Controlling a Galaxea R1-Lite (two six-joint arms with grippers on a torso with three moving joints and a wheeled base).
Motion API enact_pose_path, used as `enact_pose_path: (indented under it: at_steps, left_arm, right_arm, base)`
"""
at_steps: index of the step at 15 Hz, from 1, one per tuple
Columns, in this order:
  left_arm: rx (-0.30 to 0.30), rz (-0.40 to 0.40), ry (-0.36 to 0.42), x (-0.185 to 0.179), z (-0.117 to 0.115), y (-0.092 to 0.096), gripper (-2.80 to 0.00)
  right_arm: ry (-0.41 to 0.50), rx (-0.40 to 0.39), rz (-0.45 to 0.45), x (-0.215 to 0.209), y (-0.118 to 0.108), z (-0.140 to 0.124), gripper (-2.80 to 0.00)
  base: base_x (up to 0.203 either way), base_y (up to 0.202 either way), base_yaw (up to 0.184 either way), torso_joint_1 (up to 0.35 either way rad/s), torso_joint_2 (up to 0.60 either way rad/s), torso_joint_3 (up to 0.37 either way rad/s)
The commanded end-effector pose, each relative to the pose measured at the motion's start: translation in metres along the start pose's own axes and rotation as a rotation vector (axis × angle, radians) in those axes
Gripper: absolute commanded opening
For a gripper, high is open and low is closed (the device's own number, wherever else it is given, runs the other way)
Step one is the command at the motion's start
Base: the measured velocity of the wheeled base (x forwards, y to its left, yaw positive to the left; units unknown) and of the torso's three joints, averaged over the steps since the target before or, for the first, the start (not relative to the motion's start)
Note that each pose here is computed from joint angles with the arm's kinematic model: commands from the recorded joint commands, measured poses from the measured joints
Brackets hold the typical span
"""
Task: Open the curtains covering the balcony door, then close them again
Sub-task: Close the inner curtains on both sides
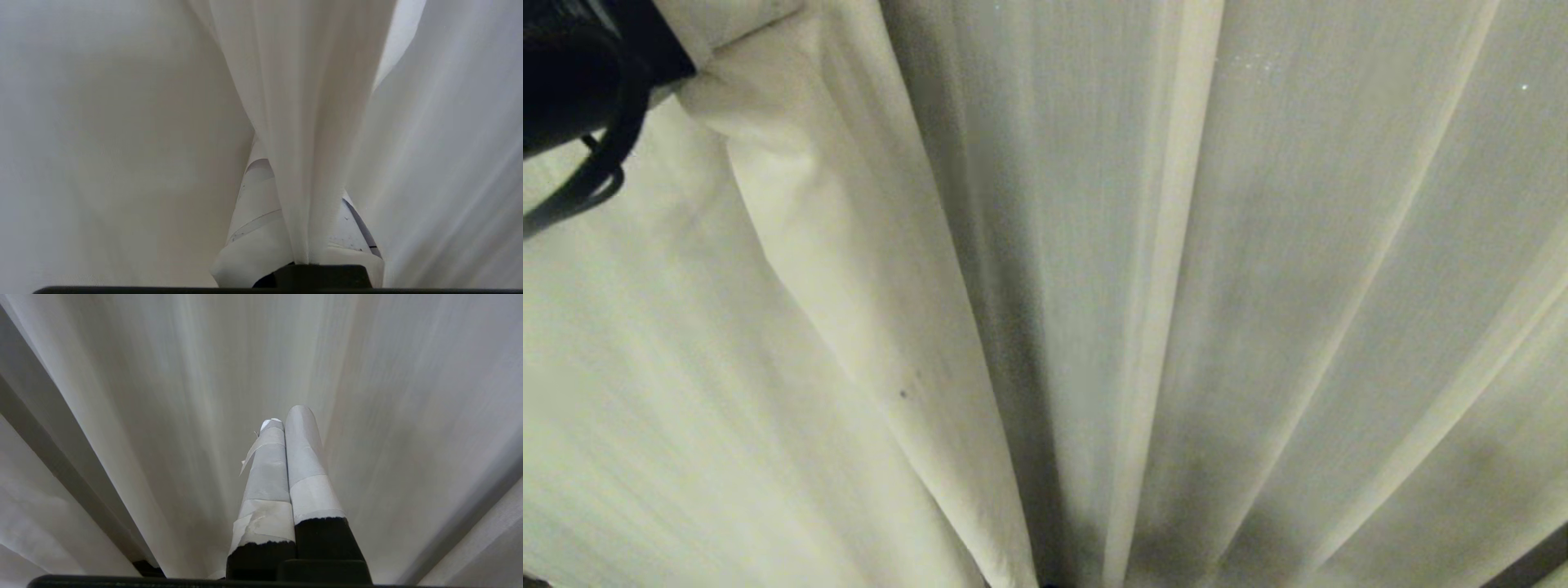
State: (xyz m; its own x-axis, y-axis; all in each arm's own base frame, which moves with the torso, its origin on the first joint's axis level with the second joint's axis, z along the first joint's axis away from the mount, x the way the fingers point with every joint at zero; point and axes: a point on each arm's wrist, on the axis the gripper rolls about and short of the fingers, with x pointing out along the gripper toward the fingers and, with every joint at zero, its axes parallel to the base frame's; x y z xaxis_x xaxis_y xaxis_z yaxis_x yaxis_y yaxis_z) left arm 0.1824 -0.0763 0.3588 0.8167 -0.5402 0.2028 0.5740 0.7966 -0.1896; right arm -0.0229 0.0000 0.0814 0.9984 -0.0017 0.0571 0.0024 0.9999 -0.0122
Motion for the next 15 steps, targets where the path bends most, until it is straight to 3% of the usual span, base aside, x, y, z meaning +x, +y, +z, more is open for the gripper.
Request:
enact_pose_path:
  at_steps: [1, 4, 6, 15]
  left_arm:
    - [0.019, 0.123, -0.045, -0.006, 0.007, 0.016, -2.8]
    - [0.038, 0.306, -0.071, -0.022, 0.009, 0.042, -2.8]
    - [0.018, 0.413, -0.062, -0.036, 0.002, 0.059, -2.8]
    - [0.011, 0.549, -0.051, -0.045, -0.004, 0.086, -2.8]
  right_arm:
    - [-0.001, 0.0, 0.0, 0.0, 0.0, 0.0, -2.8]
    - [-0.001, 0.0, 0.0, 0.0, 0.0, 0.0, -2.8]
    - [-0.001, 0.0, 0.0, 0.0, 0.0, 0.0, -2.8]
    - [-0.001, 0.0, 0.0, 0.0, 0.0, 0.0, -2.8]
  base:
    - [0.0, 0.0, 0.0, 0.0, 0.0, 0.0]
    - [0.0, 0.0, 0.0, 0.0, 0.0, 0.0]
    - [0.0, 0.0, 0.0, 0.0, 0.0, 0.0]
    - [0.0, 0.0, 0.0, 0.0, 0.0, 0.0]
